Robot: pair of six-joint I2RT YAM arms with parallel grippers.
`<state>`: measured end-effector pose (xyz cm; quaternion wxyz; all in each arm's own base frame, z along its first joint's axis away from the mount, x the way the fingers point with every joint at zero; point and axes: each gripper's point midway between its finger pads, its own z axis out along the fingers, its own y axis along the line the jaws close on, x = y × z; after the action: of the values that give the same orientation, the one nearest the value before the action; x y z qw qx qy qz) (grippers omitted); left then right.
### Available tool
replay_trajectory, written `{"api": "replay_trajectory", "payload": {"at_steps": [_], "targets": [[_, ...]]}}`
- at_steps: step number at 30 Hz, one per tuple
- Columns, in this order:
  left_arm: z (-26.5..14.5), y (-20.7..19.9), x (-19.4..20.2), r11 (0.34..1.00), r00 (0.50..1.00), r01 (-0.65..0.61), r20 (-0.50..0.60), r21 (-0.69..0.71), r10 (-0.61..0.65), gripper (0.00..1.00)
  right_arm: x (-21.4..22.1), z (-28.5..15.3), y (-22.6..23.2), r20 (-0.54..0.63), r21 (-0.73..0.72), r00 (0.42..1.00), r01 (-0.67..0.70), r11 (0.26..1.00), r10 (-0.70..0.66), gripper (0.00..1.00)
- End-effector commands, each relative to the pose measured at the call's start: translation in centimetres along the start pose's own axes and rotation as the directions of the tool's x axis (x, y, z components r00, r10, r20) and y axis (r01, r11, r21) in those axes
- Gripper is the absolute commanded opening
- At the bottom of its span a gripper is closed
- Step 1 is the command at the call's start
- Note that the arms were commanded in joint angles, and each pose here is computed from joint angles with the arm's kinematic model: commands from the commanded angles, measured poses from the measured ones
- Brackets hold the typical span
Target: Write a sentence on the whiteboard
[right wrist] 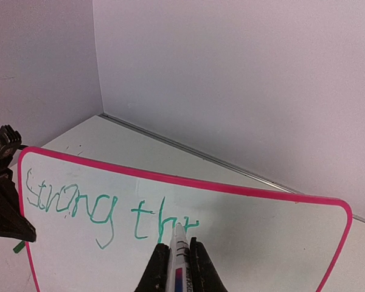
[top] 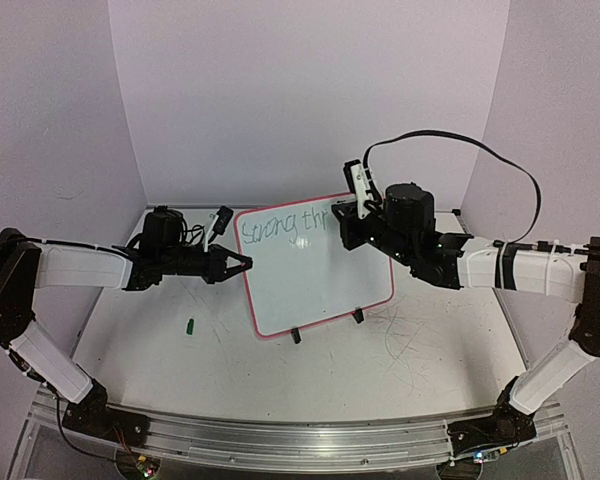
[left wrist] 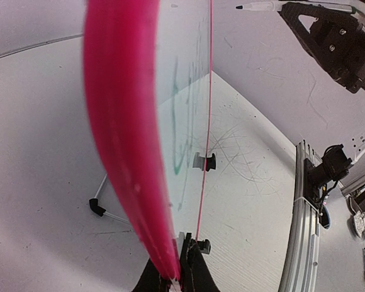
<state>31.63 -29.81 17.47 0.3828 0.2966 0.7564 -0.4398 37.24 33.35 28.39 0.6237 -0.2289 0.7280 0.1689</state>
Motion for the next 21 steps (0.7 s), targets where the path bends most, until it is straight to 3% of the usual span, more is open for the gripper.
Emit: {"api": "replay_trajectory", "payload": {"at_steps": [1, 21], "targets": [[-0.1, 3.2, -1.0, 0.982, 0.996, -0.087, 0.005, -0.170, 0.089, 0.00, -0.4, 0.2, -0.5, 0.014, 0.025, 1.000, -0.004, 1.000, 0.004, 0.00], [-0.1, 3.2, -0.8, 0.982, 0.996, -0.087, -0.002, -0.169, 0.088, 0.00, 0.1, 1.2, -2.1, -0.001, 0.134, 1.000, -0.004, 0.991, 0.004, 0.00]]}}
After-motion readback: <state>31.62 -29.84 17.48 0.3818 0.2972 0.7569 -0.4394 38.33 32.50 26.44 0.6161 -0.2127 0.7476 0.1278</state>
